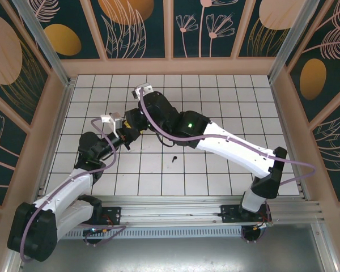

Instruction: Insert wireless bluetooth earbuds into charging case

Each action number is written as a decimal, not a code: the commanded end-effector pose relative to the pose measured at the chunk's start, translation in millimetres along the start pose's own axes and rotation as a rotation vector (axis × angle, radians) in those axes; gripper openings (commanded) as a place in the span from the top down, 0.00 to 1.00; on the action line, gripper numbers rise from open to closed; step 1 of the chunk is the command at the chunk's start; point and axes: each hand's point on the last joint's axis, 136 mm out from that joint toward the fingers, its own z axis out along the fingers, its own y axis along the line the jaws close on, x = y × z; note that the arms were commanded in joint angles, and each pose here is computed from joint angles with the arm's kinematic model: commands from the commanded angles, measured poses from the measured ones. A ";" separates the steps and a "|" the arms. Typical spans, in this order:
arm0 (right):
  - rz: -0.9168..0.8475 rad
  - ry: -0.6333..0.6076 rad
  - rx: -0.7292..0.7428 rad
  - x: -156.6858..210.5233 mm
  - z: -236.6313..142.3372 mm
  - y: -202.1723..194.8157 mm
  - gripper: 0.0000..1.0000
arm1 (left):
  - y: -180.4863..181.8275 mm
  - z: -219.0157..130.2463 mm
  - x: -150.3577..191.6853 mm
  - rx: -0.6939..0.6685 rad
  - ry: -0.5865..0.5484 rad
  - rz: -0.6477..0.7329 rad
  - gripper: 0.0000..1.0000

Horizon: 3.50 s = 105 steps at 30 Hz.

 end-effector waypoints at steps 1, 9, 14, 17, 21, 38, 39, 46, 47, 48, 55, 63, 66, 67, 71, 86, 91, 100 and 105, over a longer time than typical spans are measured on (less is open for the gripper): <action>0.081 0.009 0.006 -2.9 -17.5 -21.6 0.56 | -12.7 -3.2 -12.6 0.051 -0.044 0.113 1.00; 0.435 0.091 0.041 36.9 -23.2 -107.2 0.63 | -17.1 -14.9 2.5 0.044 -0.006 0.166 1.00; 0.651 0.155 0.057 93.2 -17.5 -154.7 0.69 | -22.9 -31.2 20.7 0.041 0.008 0.138 1.00; 0.727 0.222 0.092 132.9 -9.3 -173.2 0.71 | -27.9 -40.5 29.0 0.042 0.022 0.126 1.00; 0.786 0.305 0.116 177.7 5.1 -182.1 0.73 | -34.3 -49.4 34.5 0.048 0.040 0.141 1.00; 0.806 0.611 0.168 285.7 58.7 -172.3 0.81 | -34.1 -49.8 30.5 0.033 0.050 0.148 1.00; 0.803 0.615 0.175 287.0 58.9 -172.5 0.79 | -31.9 -49.3 32.2 0.023 0.059 0.145 1.00; 0.790 0.642 0.217 295.4 59.5 -174.5 0.73 | -30.2 -46.6 34.3 0.026 0.076 0.139 1.00; 0.789 0.646 0.221 296.8 59.7 -174.6 0.72 | -30.0 -46.5 34.5 0.026 0.077 0.138 1.00; 0.788 0.646 0.221 296.5 59.7 -174.0 0.71 | -30.3 -46.5 34.7 0.027 0.078 0.139 1.00; 0.772 0.662 0.268 299.8 56.0 -173.5 0.57 | -31.3 -47.0 33.1 0.028 0.073 0.141 1.00; 0.777 0.691 0.290 307.7 56.5 -173.7 0.56 | -31.9 -46.9 32.1 0.030 0.073 0.142 1.00; 0.774 0.688 0.292 307.7 58.5 -173.3 0.58 | -32.5 -47.5 31.9 0.030 0.071 0.143 1.00; 0.775 0.687 0.292 308.0 59.3 -173.4 0.58 | -32.8 -47.6 31.6 0.031 0.070 0.144 1.00; 0.773 0.693 0.293 309.9 61.8 -173.0 0.60 | -32.9 -48.1 31.3 0.030 0.068 0.144 1.00; 0.762 0.713 0.292 317.4 68.8 -172.1 0.65 | -33.4 -47.7 31.8 0.035 0.069 0.143 1.00; 0.752 0.722 0.297 320.5 71.8 -173.1 0.68 | -32.7 -47.7 31.6 0.032 0.069 0.140 1.00; 0.729 0.735 0.312 323.6 73.5 -175.1 0.76 | -32.5 -47.5 32.4 0.032 0.069 0.138 1.00; 0.713 0.738 0.324 322.7 73.4 -177.2 0.80 | -32.2 -47.2 33.2 0.033 0.070 0.134 1.00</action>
